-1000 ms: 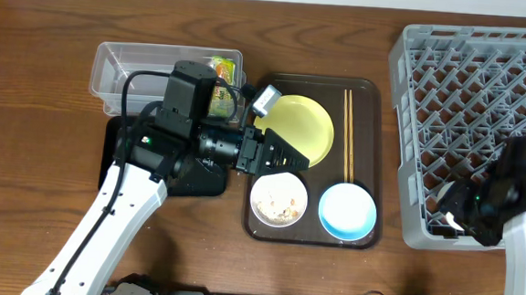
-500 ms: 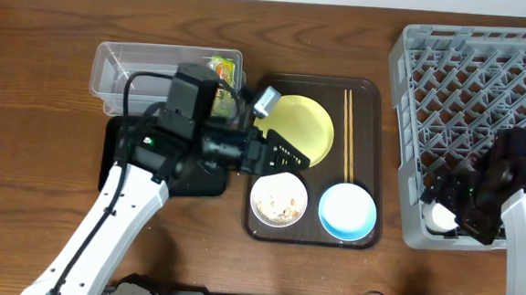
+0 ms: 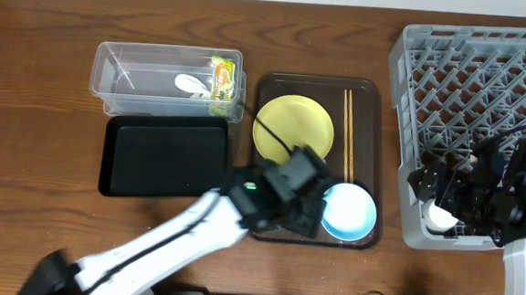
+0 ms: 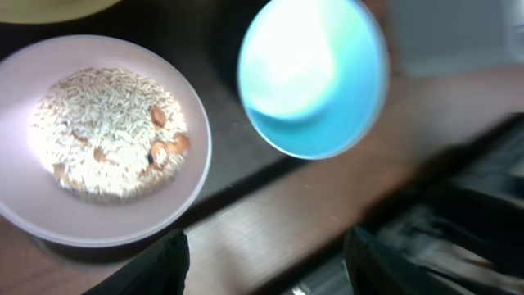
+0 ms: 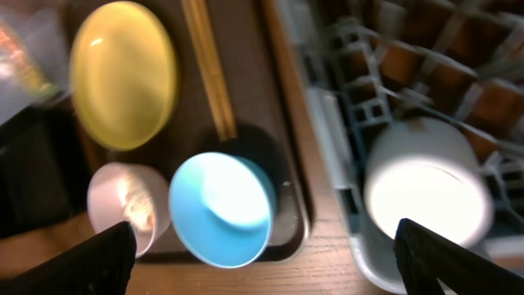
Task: Sort waste into correct bins and load items into the dishwasher rack
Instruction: 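Place the white cup into the dish rack with the right gripper, then grasp the pink rice bowl rim with the left gripper and lift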
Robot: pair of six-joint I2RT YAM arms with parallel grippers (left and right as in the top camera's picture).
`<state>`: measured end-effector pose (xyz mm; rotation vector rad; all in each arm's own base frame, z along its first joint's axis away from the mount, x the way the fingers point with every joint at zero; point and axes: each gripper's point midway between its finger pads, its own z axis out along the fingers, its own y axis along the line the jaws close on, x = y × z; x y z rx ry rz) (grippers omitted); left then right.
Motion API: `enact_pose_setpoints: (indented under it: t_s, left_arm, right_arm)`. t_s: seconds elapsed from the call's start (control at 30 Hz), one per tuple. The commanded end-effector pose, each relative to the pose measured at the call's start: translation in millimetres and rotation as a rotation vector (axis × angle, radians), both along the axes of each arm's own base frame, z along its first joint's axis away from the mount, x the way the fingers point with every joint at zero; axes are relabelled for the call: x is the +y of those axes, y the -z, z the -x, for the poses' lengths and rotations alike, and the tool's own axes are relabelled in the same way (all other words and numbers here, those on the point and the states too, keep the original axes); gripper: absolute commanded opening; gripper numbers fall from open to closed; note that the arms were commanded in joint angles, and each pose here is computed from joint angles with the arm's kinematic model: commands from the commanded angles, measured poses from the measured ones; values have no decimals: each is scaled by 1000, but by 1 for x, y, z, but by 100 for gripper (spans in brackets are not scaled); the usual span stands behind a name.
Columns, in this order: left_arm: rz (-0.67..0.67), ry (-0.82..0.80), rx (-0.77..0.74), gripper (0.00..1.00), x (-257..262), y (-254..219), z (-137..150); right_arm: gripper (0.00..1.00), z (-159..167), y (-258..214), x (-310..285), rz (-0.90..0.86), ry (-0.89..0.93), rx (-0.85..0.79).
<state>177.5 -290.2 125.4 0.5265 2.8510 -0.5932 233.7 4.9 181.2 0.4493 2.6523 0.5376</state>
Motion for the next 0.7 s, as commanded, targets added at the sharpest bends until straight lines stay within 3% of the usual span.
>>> enact_pose_setpoints:
  t_s: [0.0, 0.17, 0.5, 0.67]
  left_arm:
    - [-155, -57, -62, 60, 2, 41, -15]
    - [-192, -80, -48, 53, -7, 73, -24]
    - [-242, -96, -78, 35, -2, 86, -32]
    - [-277, -98, -78, 35, 4, 90, -32]
  right_arm:
    - [97, -1, -27, 22, -46, -163, -152]
    - [98, 6, -40, 24, -20, -176, -221]
    - [98, 7, -44, 25, -13, -177, -240]
    - [98, 8, -44, 25, -14, -176, -238]
